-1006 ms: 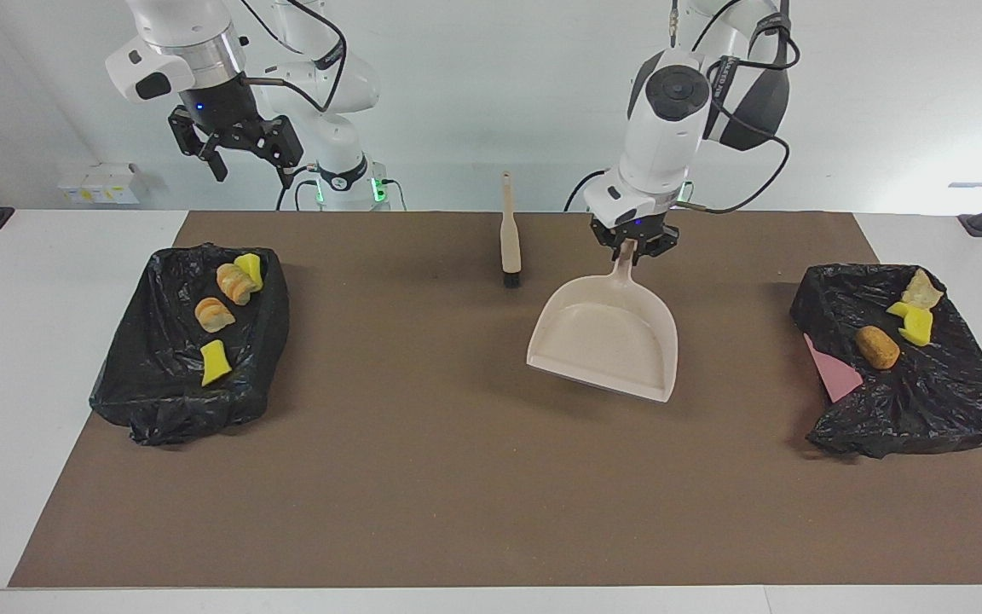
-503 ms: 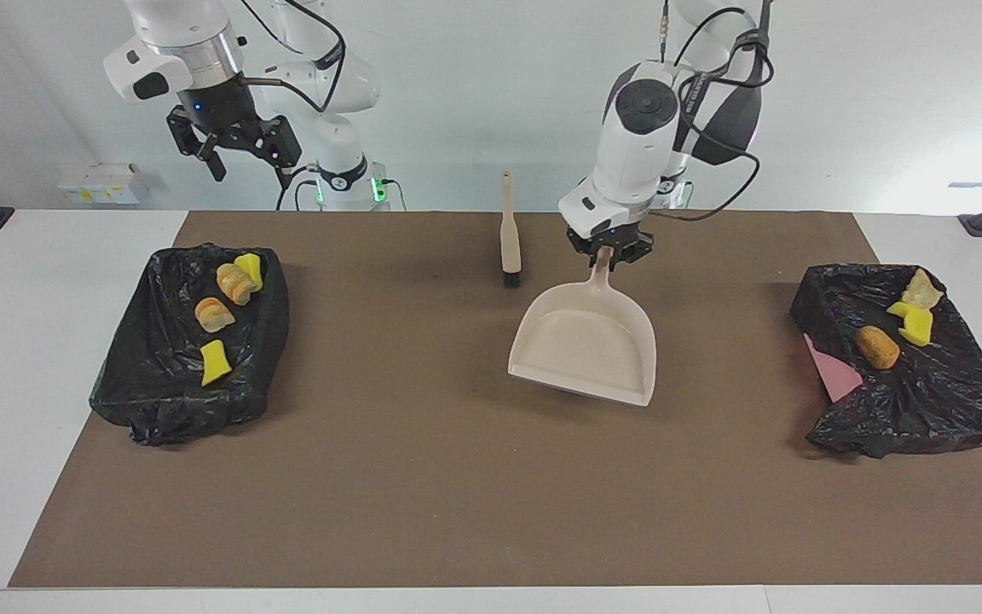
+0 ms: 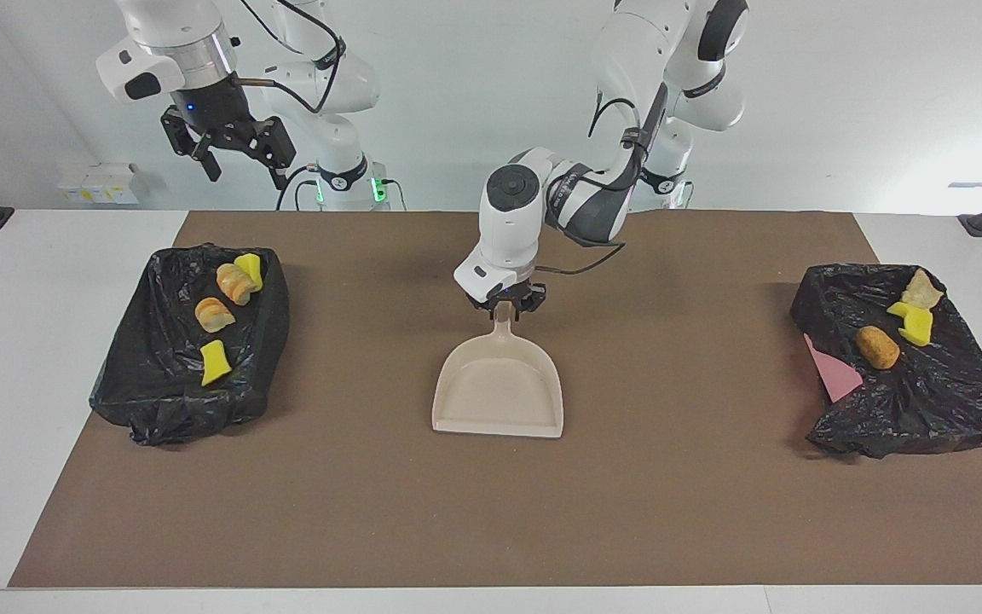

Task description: Sweep and dump trash in bin

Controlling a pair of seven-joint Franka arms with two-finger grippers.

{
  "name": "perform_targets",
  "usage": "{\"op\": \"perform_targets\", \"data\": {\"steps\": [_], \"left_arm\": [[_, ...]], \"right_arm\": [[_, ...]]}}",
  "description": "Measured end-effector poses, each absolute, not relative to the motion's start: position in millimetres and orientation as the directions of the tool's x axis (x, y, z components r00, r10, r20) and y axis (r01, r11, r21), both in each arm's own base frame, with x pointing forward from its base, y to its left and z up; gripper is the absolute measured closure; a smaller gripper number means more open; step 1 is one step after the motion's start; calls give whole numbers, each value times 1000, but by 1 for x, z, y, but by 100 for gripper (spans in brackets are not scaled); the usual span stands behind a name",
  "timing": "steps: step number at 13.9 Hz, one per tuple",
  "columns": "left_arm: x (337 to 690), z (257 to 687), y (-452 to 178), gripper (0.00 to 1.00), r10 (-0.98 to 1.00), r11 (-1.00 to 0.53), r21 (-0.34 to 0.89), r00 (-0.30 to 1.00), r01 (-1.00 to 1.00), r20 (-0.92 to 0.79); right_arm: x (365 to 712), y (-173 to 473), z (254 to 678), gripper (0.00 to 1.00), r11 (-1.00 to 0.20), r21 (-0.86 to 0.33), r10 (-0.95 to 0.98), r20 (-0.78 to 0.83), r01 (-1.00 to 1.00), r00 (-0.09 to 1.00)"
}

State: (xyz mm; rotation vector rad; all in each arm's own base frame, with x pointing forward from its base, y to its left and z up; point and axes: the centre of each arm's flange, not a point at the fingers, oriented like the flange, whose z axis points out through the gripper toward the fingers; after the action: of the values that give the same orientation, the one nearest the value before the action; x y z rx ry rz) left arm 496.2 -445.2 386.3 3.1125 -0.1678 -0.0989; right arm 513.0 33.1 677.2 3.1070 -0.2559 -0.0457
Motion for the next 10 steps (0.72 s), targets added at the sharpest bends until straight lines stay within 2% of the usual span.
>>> {"op": "perform_targets", "data": {"steps": [3,4,10], "left_arm": [[519,433,-407,7,-44,-998,48,999,-44,-16],[530,445,-389,0,-14,-998,57,1000,-14,-3],[596,488,-255,0,33,-996,83,997,27,64]], "right_arm": [[513,33,677,0,-986,26,-164,-27,-163,986],[513,33,677,0,-986,26,-164,-27,-163,986],[513,33,677,0,-986,26,-164,-27,-163,986]]}}
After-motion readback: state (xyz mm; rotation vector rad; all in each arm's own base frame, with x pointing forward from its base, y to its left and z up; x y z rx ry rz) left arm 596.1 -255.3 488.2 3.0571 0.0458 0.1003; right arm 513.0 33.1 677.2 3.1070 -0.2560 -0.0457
